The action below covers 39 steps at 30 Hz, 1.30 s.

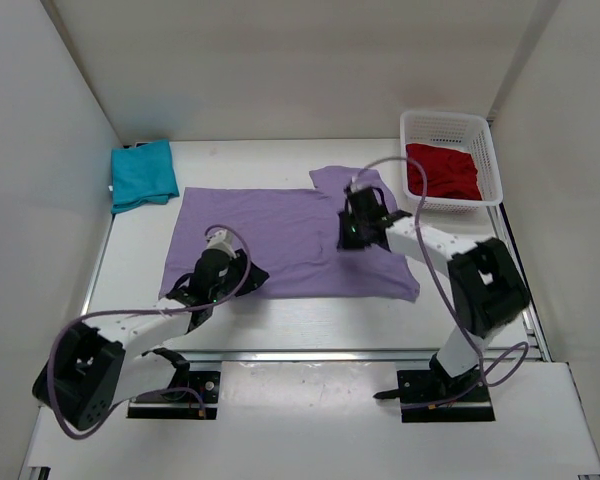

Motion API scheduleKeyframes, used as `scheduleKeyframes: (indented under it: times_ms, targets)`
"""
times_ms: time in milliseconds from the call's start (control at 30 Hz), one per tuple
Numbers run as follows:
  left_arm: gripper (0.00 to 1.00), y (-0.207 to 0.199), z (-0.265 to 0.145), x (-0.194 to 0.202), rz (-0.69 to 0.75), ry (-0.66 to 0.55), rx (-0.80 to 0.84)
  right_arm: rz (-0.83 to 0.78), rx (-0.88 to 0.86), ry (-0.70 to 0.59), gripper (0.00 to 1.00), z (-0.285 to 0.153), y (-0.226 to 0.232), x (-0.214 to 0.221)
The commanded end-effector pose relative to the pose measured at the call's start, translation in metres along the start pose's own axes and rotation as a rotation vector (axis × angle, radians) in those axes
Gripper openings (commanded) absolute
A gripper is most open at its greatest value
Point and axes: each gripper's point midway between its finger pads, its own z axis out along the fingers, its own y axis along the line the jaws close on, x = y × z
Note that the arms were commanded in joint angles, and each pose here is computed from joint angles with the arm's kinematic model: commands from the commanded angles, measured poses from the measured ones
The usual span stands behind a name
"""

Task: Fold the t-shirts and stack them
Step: Fold the flattened tshirt in 1/3 of the way, then grap the side of the flattened tshirt furthest away from the robot with both arms

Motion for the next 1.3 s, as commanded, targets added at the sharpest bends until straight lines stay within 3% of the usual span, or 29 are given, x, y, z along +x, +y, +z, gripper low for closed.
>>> scheduleKeyframes:
  times_ms: [0, 200, 400, 567, 600, 667, 767, 833, 867, 967, 1067, 1100, 1167, 1200, 1267]
  targets:
    - [0.4, -0.028, 0.014, 0.013, 0.119, 0.056, 0.016, 0.021, -0.074, -0.095, 0.03, -0.014, 0.01, 0.016]
    - [0.37, -0.016, 0.028, 0.051, 0.151, 0.194, -0.022, -0.017, -0.025, 0.026, 0.0, -0.008, -0.003, 0.071]
    - [0.36, 0.036, 0.0, 0.087, 0.112, 0.247, -0.108, -0.016, -0.001, 0.139, 0.0, -0.027, -0.012, 0.137]
    - [0.37, 0.054, -0.025, 0.106, 0.061, 0.249, -0.115, -0.016, -0.027, 0.154, 0.01, -0.047, -0.003, 0.148]
    - [0.38, 0.056, -0.029, 0.111, 0.045, 0.26, -0.115, 0.0, -0.039, 0.125, 0.02, -0.05, 0.0, 0.134]
    - [0.41, 0.042, -0.03, 0.102, 0.026, 0.216, -0.065, 0.0, -0.08, 0.076, 0.16, -0.056, 0.011, 0.107]
    - [0.43, 0.001, -0.026, 0.064, 0.059, 0.144, 0.017, 0.003, -0.078, -0.034, 0.24, -0.053, 0.011, 0.048]
    - [0.45, -0.019, -0.021, 0.04, 0.086, 0.114, 0.039, 0.004, -0.058, -0.127, 0.24, -0.051, 0.001, -0.013]
    - [0.44, -0.027, -0.016, 0.02, 0.103, 0.072, 0.04, 0.003, -0.026, -0.101, 0.22, -0.037, -0.008, -0.015]
    - [0.45, -0.039, -0.004, -0.008, 0.087, 0.053, 0.071, 0.013, 0.082, -0.198, 0.18, -0.014, -0.047, -0.092]
    - [0.45, -0.035, 0.002, -0.025, 0.064, 0.023, 0.064, 0.068, 0.17, -0.212, 0.17, 0.012, -0.099, -0.13]
    - [0.45, -0.038, 0.002, -0.025, 0.065, 0.023, 0.079, 0.074, 0.187, -0.175, 0.17, 0.032, -0.112, -0.125]
    - [0.46, -0.034, 0.006, -0.022, 0.067, 0.029, 0.069, 0.076, 0.213, -0.204, 0.17, 0.04, -0.128, -0.157]
    - [0.46, -0.032, 0.007, -0.019, 0.06, 0.038, 0.065, 0.086, 0.243, -0.148, 0.16, 0.054, -0.14, -0.145]
    - [0.46, -0.027, 0.011, -0.013, 0.055, 0.06, 0.059, 0.066, 0.258, -0.137, 0.14, 0.06, -0.146, -0.168]
